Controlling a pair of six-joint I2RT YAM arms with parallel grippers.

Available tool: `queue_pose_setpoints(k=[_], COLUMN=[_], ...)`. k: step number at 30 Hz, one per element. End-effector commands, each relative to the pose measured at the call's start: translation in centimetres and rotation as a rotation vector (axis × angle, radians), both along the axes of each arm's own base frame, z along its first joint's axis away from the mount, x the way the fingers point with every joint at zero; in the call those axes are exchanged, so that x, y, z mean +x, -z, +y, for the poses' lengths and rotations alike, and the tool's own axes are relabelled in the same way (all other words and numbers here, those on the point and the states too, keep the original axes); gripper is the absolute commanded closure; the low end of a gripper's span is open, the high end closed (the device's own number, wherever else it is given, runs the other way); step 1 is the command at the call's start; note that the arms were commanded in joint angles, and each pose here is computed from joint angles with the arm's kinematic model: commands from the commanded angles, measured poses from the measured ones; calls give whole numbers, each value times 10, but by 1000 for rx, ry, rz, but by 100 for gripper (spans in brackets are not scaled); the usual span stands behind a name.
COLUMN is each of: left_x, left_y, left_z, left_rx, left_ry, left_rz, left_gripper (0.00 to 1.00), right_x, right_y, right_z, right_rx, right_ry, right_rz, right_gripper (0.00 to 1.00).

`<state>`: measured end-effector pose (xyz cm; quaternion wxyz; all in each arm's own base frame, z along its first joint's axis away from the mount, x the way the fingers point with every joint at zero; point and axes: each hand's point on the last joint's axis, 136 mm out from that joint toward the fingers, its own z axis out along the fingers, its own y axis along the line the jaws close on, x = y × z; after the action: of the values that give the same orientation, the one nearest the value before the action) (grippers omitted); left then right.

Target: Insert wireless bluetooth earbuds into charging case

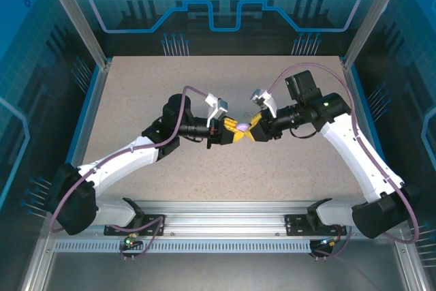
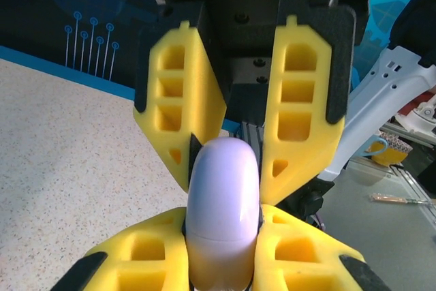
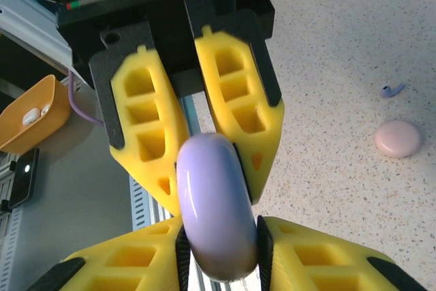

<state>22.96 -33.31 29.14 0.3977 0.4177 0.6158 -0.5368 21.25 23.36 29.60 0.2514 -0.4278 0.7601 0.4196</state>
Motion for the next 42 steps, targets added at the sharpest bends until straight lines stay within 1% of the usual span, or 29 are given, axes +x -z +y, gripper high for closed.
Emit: queue_pose_setpoints(k=[1,6,10,15,25,35,42], left_x=[-6,-6,-5,-4,-7,-11,-13], left_y=[18,16,13,9,-4,-11,-15], left_z=[-1,0,0,-1,-2,-2,-2], left_rx=[42,38,29,21,-2,-16,-27], left_ry=[24,18,10,14,35,51,62], left_rz=[3,-7,-5,-1,-1,7,2], left_gripper=[90,90,90,89,89,88,89], right_x=[1,7,5,-1,3,6,11], right_y=[-27,-23,-21,-20,-9,0,1], right_z=[7,4,4,5,1,-1,0], right_rx=[63,30,27,32,-16,-49,-60], right_ry=[-12,22,15,-14,2,16,31], right_rz=[-97,-108,-101,-91,-90,-89,-88], right_gripper=[65,63,62,55,47,42,41])
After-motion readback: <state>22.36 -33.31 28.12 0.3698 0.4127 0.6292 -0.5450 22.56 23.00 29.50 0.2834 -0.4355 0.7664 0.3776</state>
